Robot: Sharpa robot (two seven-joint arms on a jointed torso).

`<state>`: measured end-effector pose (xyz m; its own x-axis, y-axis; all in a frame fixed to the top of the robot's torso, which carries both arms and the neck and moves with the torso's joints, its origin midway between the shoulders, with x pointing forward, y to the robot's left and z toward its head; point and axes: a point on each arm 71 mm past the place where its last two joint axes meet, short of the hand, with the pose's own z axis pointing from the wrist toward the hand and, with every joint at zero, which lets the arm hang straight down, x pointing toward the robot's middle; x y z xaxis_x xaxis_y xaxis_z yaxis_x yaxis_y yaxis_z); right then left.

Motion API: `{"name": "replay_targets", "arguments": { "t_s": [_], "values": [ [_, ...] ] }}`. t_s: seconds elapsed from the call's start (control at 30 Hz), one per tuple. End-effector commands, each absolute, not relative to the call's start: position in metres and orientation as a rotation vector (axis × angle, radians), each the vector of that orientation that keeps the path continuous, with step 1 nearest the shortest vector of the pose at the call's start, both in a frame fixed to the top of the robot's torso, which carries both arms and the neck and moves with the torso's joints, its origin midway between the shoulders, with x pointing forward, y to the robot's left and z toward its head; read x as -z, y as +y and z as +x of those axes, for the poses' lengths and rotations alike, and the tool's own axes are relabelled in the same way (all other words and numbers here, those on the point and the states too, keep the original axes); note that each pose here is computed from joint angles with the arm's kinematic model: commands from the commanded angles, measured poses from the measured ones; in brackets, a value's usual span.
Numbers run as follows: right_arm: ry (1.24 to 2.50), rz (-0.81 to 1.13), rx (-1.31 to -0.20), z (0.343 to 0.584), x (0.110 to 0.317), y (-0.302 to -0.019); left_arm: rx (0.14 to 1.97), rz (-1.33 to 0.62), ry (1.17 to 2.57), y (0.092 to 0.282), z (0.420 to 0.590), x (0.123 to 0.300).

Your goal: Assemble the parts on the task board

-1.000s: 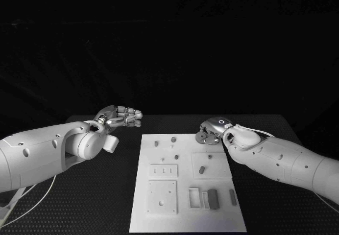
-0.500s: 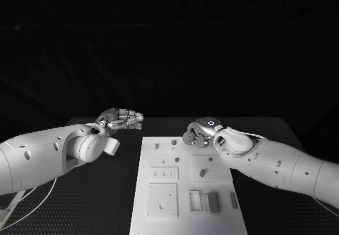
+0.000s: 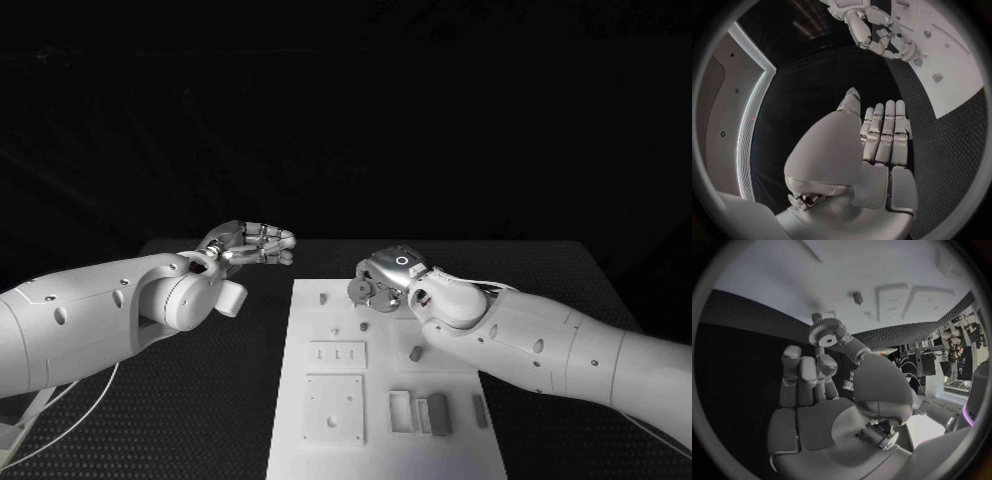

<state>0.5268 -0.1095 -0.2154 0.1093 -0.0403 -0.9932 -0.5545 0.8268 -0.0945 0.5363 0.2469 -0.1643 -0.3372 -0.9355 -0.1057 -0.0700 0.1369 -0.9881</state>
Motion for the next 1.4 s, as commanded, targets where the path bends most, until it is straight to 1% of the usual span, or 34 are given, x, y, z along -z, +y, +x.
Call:
{"name": "replay_targets", "arguments": {
  "t_s": [0.03, 0.3, 0.6, 0.9, 1.4],
  "values": [
    [1.435, -0.546, -0.367, 0.527, 0.22, -0.106, 1.321, -0.992, 1.578, 0.244, 0.537, 0.163],
    [1.461, -0.575, -0.361, 0.526, 0.23, -0.092, 1.323, -0.991, 1.578, 0.244, 0.537, 0.163],
    [1.462, -0.576, -0.351, 0.526, 0.231, -0.092, 1.32, -0.993, 1.577, 0.245, 0.537, 0.163],
    [1.464, -0.59, -0.366, 0.524, 0.233, -0.082, 1.324, -0.991, 1.58, 0.243, 0.537, 0.163],
    [1.487, -0.594, -0.343, 0.528, 0.238, -0.084, 1.326, -0.99, 1.581, 0.243, 0.537, 0.163]
  ]
}}
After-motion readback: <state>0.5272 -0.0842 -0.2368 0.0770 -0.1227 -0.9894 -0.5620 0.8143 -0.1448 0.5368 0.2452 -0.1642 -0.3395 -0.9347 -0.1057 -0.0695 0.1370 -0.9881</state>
